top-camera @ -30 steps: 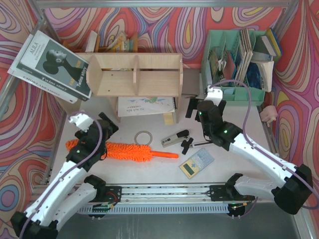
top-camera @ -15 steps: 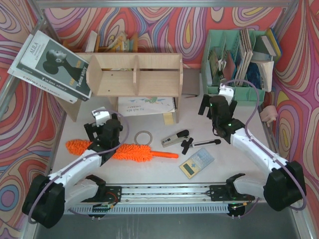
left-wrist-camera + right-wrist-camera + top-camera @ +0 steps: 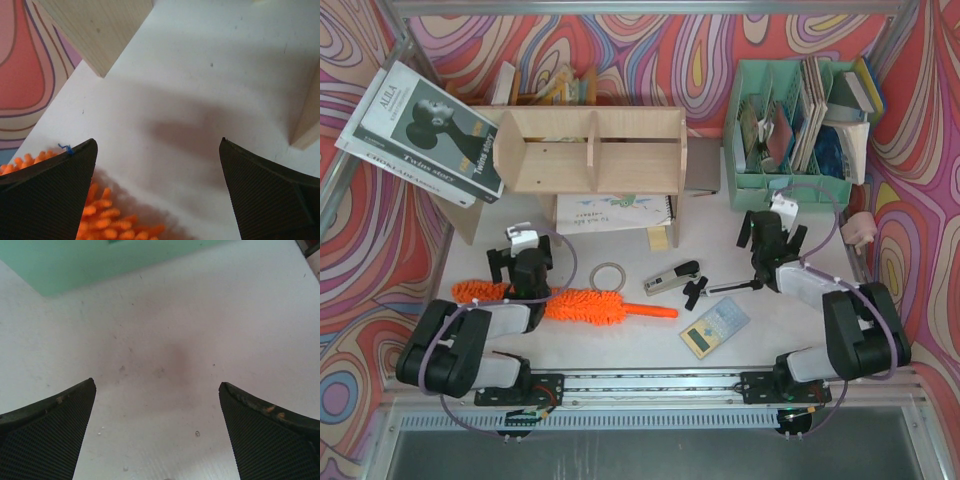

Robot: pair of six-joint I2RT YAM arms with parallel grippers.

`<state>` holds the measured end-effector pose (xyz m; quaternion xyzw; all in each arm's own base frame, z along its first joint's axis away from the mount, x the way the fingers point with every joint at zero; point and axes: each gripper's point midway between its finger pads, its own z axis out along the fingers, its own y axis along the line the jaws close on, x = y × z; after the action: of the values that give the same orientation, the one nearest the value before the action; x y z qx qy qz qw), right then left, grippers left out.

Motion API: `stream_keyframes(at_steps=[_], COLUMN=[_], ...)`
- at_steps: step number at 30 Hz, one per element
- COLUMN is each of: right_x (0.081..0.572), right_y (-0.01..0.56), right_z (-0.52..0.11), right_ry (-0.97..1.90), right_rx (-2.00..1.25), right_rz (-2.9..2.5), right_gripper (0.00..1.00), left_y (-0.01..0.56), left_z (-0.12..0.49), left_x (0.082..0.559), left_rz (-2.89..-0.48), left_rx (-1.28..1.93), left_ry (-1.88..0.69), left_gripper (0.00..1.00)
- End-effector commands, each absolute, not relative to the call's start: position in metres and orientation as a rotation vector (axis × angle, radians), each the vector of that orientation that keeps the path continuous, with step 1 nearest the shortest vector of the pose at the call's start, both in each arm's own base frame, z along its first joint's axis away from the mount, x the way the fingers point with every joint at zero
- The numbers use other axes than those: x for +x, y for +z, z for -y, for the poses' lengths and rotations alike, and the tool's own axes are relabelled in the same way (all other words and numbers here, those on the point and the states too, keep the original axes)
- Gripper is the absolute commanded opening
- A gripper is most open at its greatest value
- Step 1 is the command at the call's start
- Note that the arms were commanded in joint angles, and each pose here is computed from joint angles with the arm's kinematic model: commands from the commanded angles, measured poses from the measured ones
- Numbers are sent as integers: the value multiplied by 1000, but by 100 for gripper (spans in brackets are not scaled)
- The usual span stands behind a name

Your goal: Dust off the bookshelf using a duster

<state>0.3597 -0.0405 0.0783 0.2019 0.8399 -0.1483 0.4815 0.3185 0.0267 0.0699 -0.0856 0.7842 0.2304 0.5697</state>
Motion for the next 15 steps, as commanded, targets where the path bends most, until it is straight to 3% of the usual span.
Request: stream_keyframes(at_steps=[1,5,15], right_x=[371,372,398], right_y=[81,73,73], right_z=[54,52,13], right_ry=[-406,-381,-171], right_rx=[488,436,107], right_rz=[-1895,-1853,-1748], right_gripper=[99,99,99], left_y=[95,74,59], left_z=[-29,-32,-45], left_x=[345,358,368], left_rz=[-1722,-1727,-1822], left_rx=[-253,-246,-315], left_ry=[373,248,235], left_gripper=[99,98,98])
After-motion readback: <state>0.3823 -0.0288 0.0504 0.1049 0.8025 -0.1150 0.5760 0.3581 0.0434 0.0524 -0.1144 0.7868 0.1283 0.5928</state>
